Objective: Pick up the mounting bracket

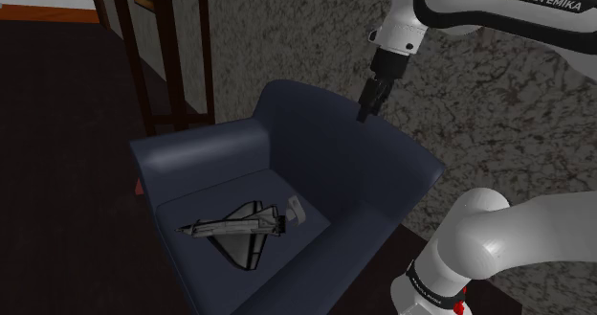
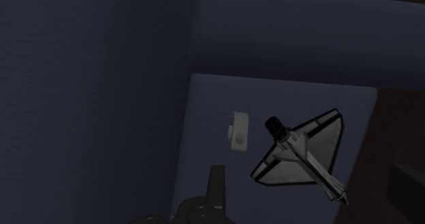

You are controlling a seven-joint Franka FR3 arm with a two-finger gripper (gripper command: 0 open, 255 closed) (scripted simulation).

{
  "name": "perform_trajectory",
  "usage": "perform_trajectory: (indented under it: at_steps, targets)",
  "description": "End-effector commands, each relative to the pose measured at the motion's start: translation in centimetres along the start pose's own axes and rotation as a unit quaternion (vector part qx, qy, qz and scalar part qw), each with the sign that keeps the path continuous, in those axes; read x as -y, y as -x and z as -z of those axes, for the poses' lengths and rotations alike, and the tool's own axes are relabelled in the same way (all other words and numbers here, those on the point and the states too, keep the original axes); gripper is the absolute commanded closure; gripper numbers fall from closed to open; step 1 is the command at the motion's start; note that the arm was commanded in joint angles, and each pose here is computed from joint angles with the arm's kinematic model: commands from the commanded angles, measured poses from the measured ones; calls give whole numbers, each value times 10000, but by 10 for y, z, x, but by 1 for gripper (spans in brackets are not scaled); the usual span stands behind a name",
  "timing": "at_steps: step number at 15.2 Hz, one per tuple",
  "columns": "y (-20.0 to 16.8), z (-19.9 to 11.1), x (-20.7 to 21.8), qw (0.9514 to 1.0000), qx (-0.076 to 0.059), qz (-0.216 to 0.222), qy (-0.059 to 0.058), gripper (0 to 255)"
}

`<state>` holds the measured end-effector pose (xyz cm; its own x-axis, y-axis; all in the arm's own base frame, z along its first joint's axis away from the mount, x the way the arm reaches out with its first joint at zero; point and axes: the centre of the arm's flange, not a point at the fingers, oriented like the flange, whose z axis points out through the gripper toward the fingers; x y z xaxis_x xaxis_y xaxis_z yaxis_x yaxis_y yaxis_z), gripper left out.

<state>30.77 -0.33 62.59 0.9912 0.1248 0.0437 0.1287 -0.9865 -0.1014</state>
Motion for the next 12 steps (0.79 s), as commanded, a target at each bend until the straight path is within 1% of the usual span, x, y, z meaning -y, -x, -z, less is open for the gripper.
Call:
perform_trajectory:
  at_steps: [1,12]
  targets:
    - [0,0,0,10000,0,0,0,0]
    - [-28,-141,11,9989,-257,-294,251,0]
